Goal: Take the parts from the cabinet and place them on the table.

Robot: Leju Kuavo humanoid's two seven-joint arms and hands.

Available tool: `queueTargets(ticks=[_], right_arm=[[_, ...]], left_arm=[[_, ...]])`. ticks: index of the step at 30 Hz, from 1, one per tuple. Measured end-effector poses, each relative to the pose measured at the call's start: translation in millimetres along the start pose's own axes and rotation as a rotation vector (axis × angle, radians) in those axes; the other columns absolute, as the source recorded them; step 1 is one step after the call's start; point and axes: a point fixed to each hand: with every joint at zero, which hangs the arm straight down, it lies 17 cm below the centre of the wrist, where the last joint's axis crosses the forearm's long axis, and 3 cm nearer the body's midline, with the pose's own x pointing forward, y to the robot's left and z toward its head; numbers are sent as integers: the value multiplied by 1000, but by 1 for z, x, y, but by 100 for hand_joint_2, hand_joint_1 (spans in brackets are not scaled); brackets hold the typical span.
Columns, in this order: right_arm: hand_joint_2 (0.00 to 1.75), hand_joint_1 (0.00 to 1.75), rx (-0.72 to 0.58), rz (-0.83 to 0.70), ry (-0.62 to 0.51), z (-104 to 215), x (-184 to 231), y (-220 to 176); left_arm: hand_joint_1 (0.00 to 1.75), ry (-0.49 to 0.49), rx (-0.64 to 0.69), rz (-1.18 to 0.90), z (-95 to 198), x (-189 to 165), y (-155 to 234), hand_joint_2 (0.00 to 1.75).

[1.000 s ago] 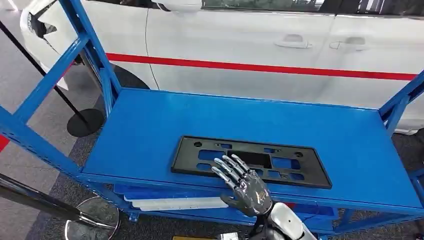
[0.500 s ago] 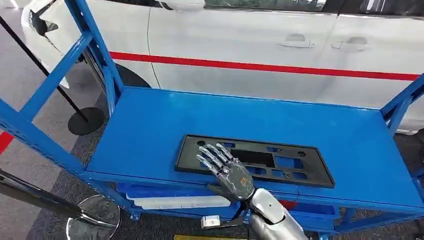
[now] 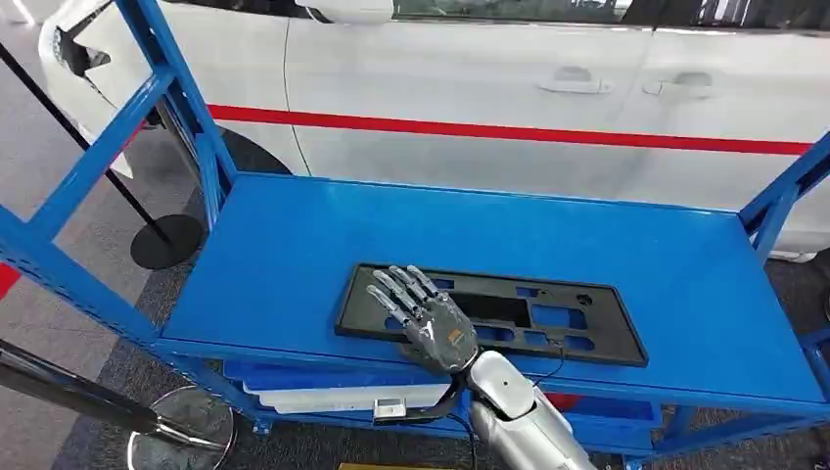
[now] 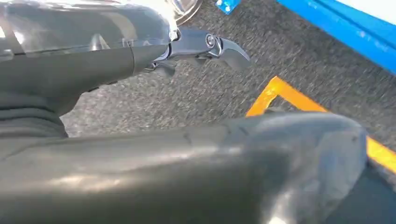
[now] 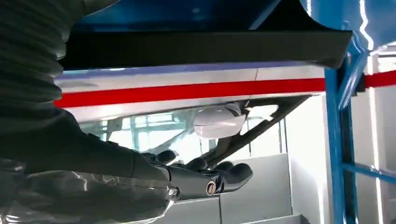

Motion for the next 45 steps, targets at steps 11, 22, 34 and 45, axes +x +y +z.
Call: queueTargets(ticks=[11,22,34,45], right_arm=[[175,175,75,160,241,7,-76,16],[175,175,97,256,377,38,-139,8],[175,171,94,250,368,42,-145,6],[175,171,93,250,374,44,-147,5]], left_arm=[[0,0,2,2,1,0,-3,0],[0,3,-6,3,2,-2,-4,0],[0,-5,-15,7,3,-2,-5,0],[0,-8,-13,6,3,-1,-4,0]])
